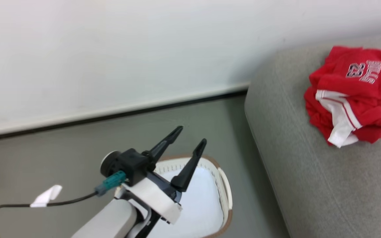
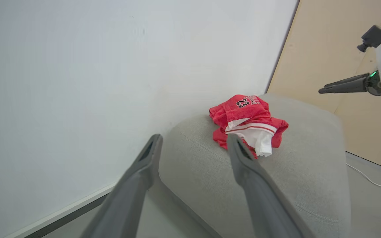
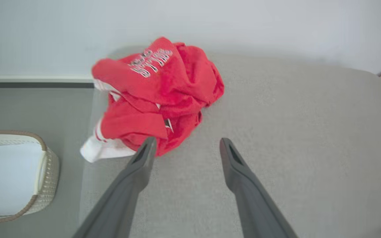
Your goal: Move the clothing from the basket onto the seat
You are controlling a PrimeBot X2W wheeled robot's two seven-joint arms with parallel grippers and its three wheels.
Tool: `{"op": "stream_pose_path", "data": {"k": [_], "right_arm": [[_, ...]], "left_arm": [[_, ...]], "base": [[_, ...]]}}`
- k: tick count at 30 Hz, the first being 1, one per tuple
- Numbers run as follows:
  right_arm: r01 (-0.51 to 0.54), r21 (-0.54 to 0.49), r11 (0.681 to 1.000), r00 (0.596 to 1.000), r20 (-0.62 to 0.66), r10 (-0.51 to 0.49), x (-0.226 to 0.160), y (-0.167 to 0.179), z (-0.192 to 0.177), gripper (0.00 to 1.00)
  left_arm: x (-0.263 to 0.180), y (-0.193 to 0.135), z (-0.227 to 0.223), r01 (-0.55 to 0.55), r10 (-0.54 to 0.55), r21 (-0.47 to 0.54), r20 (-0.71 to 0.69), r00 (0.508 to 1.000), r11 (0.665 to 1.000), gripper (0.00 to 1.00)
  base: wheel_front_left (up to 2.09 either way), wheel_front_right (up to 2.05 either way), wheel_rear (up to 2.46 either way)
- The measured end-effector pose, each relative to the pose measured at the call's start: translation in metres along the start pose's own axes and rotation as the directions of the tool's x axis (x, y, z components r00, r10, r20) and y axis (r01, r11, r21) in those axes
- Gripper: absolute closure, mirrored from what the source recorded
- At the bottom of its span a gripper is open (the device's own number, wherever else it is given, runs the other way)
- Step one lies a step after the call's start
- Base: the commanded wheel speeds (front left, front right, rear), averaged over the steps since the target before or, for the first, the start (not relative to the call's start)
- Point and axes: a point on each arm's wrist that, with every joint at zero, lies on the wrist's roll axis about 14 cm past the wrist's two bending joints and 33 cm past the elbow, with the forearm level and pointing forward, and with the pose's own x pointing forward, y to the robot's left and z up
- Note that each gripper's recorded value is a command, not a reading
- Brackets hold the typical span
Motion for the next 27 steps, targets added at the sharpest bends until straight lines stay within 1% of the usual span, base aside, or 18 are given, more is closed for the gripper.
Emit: {"op": "stream_pose_path", "data": {"k": [1, 3, 6, 9, 12, 14, 16, 19, 21, 23, 27], "right_arm": [[-0.023, -0.003, 1.000, 0.998, 0.064, 0.023, -0.007, 0.006, 0.015, 0.00], [-0.070, -0.024, 0.997, 0.986, 0.148, 0.073, -0.019, 0.022, 0.033, 0.00], [-0.128, -0.061, 0.990, 0.945, 0.295, 0.141, -0.037, 0.046, 0.064, 0.00], [-0.188, -0.087, 0.978, 0.870, 0.447, 0.207, -0.050, 0.074, 0.096, 0.00], [-0.254, -0.101, 0.962, 0.789, 0.553, 0.267, -0.059, 0.106, 0.111, 0.00], [-0.289, -0.102, 0.952, 0.748, 0.596, 0.291, -0.062, 0.122, 0.114, 0.00], [-0.327, -0.094, 0.940, 0.707, 0.635, 0.310, -0.064, 0.139, 0.115, 0.00], [-0.367, -0.079, 0.927, 0.667, 0.672, 0.321, -0.065, 0.160, 0.110, 0.00], [-0.385, -0.051, 0.921, 0.642, 0.703, 0.307, -0.066, 0.170, 0.105, 0.00], [-0.418, -0.003, 0.908, 0.630, 0.720, 0.292, -0.063, 0.183, 0.092, 0.00], [-0.449, 0.055, 0.892, 0.643, 0.713, 0.280, -0.057, 0.209, 0.055, 0.00]], "left_arm": [[-0.003, 0.003, 0.008, -0.021, 0.020, 0.009, 0.014, 1.000, 1.000, 0.00], [-0.009, 0.008, 0.023, -0.062, 0.061, 0.028, 0.045, 0.997, 0.998, 0.00], [-0.023, 0.024, 0.045, -0.141, 0.136, 0.060, 0.087, 0.987, 0.988, 0.00], [-0.044, 0.048, 0.061, -0.247, 0.236, 0.083, 0.119, 0.964, 0.966, 0.00], [-0.072, 0.071, 0.068, -0.357, 0.344, 0.095, 0.134, 0.929, 0.929, 0.00], [-0.091, 0.085, 0.072, -0.430, 0.416, 0.093, 0.144, 0.898, 0.898, 0.00], [-0.112, 0.100, 0.075, -0.504, 0.487, 0.094, 0.154, 0.860, 0.859, 0.00], [-0.142, 0.114, 0.075, -0.590, 0.574, 0.083, 0.156, 0.804, 0.803, 0.00], [-0.157, 0.118, 0.072, -0.622, 0.608, 0.073, 0.153, 0.779, 0.779, 0.00], [-0.170, 0.121, 0.072, -0.656, 0.641, 0.063, 0.160, 0.750, 0.752, 0.00], [-0.193, 0.124, 0.065, -0.711, 0.698, 0.050, 0.157, 0.699, 0.701, 0.00]], "base": [[0.00, 0.00, 0.00], [0.00, 0.00, 0.00], [0.00, 0.00, 0.00], [0.00, 0.00, 0.00], [0.00, 0.00, 0.00], [0.00, 0.00, 0.00], [0.00, 0.00, 0.00], [0.00, 0.00, 0.00], [0.00, 0.00, 0.00], [0.00, 0.00, 0.00], [0.00, 0.00, 0.00]]}}
